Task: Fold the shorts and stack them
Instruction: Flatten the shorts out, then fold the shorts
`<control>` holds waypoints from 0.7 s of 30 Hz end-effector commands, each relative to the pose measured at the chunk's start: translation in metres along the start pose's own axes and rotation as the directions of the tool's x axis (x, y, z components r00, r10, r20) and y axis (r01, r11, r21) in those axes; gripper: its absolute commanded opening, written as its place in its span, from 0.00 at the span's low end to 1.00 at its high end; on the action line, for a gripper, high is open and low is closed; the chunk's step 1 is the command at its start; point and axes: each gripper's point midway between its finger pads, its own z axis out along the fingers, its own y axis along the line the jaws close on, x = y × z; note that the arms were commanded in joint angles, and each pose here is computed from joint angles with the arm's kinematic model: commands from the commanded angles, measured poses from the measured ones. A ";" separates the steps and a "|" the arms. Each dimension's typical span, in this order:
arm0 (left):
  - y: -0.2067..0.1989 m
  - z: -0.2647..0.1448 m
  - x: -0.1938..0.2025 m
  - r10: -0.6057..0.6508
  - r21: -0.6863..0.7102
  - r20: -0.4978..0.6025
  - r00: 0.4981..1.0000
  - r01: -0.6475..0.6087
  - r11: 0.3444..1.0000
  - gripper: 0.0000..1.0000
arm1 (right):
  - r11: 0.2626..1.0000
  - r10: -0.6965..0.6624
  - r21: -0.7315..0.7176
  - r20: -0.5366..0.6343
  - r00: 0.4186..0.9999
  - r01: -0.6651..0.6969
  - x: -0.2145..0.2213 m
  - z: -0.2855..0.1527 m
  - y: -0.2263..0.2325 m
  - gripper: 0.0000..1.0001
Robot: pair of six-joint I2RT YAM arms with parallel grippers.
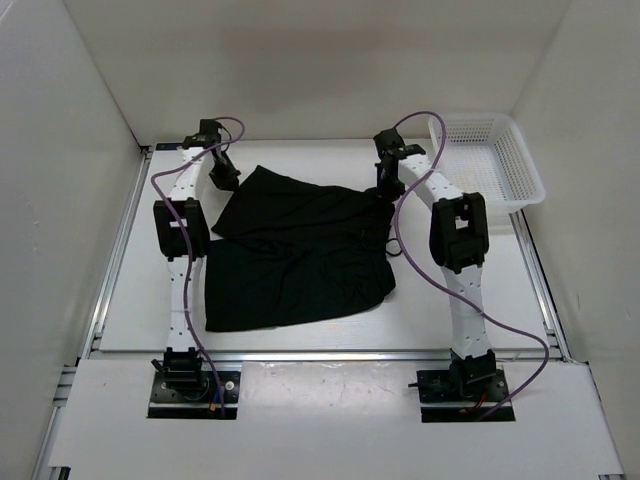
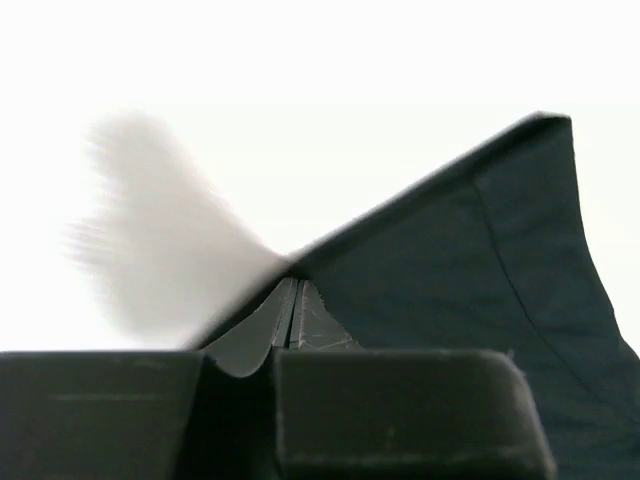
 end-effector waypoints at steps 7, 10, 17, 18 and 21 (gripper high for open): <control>-0.018 -0.025 -0.037 -0.034 0.122 0.081 0.996 0.024 0.992 0.28 | 1.000 0.003 -0.016 0.138 0.990 -0.001 -0.059 -0.031 -0.003 0.70; -0.031 -0.062 -0.049 -0.031 0.166 0.129 0.991 0.009 0.986 0.65 | 0.996 0.034 -0.088 0.207 0.978 -0.016 -0.078 -0.069 0.006 0.77; -0.001 -0.183 -0.037 -0.004 0.043 0.248 0.969 -0.007 0.999 0.72 | 0.975 0.077 -0.223 0.302 0.950 -0.008 -0.067 -0.162 0.026 0.70; 0.012 -0.193 -0.030 -0.004 -0.004 0.262 0.965 0.005 1.000 0.64 | 0.967 0.103 -0.255 0.334 0.937 -0.015 -0.063 -0.189 0.027 0.67; 0.048 -0.218 0.027 -0.010 -0.064 0.219 0.976 0.024 0.998 0.60 | 0.949 0.131 -0.312 0.297 0.946 -0.033 -0.013 -0.203 0.031 0.52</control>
